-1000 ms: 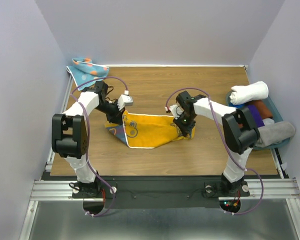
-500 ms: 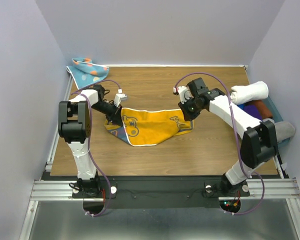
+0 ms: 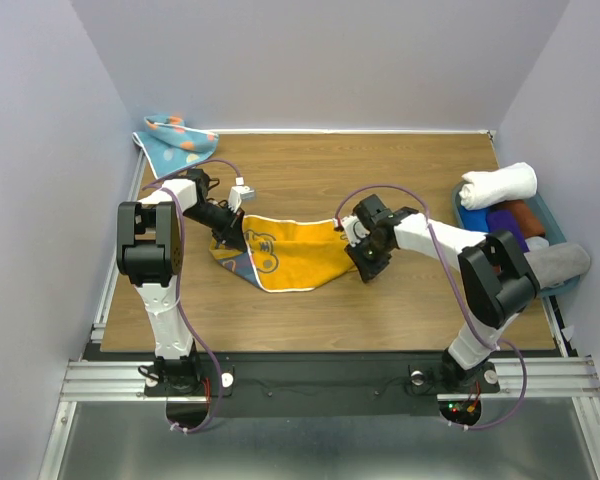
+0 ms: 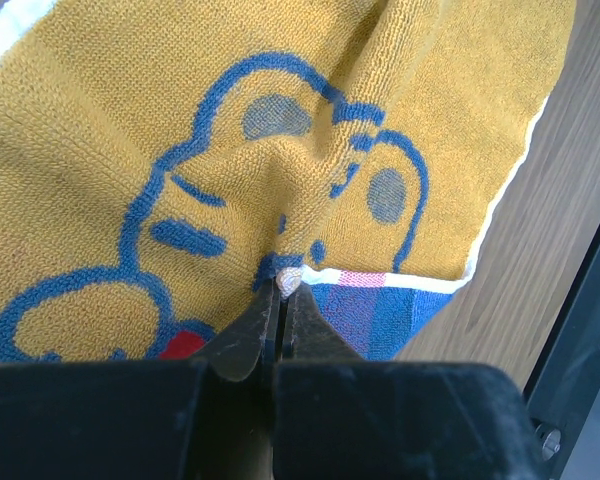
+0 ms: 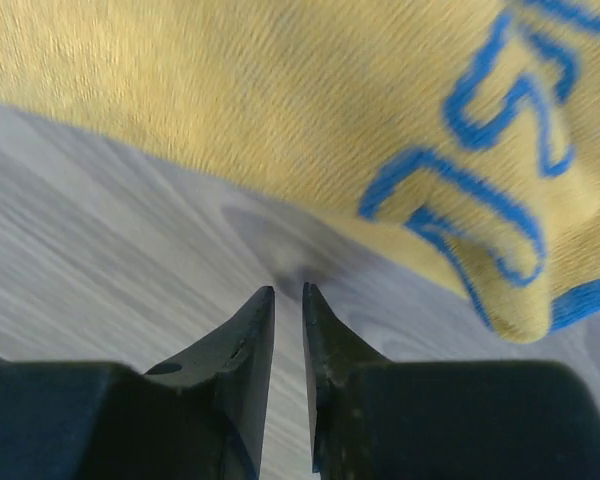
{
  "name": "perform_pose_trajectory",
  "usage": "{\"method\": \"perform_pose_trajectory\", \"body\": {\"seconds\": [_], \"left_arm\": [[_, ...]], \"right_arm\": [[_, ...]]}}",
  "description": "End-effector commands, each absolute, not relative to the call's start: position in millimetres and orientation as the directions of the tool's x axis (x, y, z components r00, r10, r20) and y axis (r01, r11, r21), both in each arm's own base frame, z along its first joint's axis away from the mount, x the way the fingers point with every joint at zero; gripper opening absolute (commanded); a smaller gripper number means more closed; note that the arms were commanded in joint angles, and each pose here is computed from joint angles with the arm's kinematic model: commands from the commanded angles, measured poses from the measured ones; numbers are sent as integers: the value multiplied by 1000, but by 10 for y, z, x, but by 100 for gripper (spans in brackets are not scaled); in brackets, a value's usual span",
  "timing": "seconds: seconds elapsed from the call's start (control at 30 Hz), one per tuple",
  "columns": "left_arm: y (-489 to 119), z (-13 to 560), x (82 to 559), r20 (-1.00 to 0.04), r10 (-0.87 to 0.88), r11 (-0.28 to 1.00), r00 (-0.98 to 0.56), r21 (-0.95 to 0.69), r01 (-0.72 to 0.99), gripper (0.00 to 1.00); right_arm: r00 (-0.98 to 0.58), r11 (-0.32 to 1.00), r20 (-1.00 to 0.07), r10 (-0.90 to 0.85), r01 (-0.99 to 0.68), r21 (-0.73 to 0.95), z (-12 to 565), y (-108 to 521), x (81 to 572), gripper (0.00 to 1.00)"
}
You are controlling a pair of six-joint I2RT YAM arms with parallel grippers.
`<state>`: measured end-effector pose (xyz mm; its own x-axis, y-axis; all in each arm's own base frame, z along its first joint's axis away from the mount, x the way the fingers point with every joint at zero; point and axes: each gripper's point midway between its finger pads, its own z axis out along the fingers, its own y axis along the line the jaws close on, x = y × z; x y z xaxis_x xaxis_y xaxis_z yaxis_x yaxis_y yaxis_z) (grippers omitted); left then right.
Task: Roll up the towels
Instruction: Flatten the towel
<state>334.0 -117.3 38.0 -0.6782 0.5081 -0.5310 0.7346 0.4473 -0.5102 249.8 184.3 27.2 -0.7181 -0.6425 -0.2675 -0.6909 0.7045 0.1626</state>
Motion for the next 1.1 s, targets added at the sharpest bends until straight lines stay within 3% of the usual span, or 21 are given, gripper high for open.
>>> {"method": "perform_pose_trajectory", "body": {"seconds": [0.0,0.47,0.57,1.07], "left_arm": [[-1204,514,3381,-556,494,436,-668,-507,744,0],[-1204,462,3351,-556,498,425,-666,-513,746,0],[-1201,452,3327,-553,502,420,-665,-516,747,0],[-1168,462,3342,-557,498,421,-664,-515,747,0]], "right_arm": [[-697,711,-381,-607,-691,131,367,2047,2787,25],[-687,702,-418,-594,-697,147,420,2337,2980,33],[-678,694,-434,-593,-704,151,477,2388,2989,40],[-677,690,-373,-634,-714,124,204,2335,2982,40]]}}
